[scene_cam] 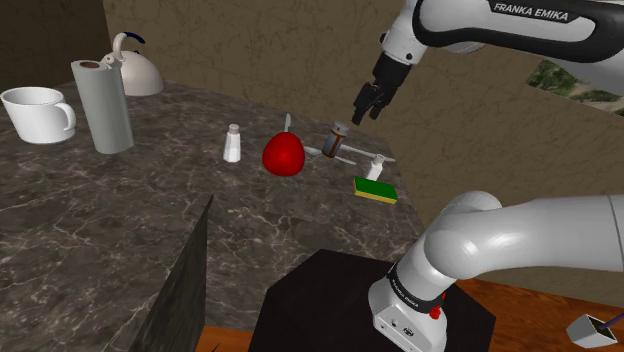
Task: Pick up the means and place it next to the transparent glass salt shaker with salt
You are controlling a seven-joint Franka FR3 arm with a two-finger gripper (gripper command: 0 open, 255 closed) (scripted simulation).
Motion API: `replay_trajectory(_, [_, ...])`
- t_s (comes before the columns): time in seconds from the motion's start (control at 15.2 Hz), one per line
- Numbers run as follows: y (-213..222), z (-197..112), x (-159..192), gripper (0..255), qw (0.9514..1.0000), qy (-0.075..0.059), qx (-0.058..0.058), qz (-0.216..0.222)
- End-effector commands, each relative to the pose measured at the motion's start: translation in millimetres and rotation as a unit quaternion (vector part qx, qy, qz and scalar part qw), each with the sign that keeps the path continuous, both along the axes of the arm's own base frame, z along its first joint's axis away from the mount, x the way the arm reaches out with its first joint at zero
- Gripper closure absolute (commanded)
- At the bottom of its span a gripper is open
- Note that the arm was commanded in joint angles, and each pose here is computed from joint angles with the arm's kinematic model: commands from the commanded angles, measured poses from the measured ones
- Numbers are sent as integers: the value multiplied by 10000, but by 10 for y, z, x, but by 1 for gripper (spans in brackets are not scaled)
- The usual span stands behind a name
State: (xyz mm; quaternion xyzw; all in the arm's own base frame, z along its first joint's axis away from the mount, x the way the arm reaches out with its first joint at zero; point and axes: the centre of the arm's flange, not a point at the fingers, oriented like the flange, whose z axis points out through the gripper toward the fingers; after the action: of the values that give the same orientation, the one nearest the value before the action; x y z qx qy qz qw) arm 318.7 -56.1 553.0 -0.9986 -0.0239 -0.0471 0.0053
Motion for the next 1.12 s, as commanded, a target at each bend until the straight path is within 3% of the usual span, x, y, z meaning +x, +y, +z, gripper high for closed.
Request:
replay_trajectory(0.0, [-227,-137,8,0,9995,13,-14,313])
replay_trajectory(0.26, [-682,-412,71,0,9961,43,-36,879])
replay_trajectory(0.53, [-1128,-686,183,0,9895,72,-58,1442])
replay_trajectory(0.79, [-1561,-958,344,0,9797,101,-80,2001])
replay_trajectory(1.06, [-1973,-1230,551,0,9667,130,-102,2554])
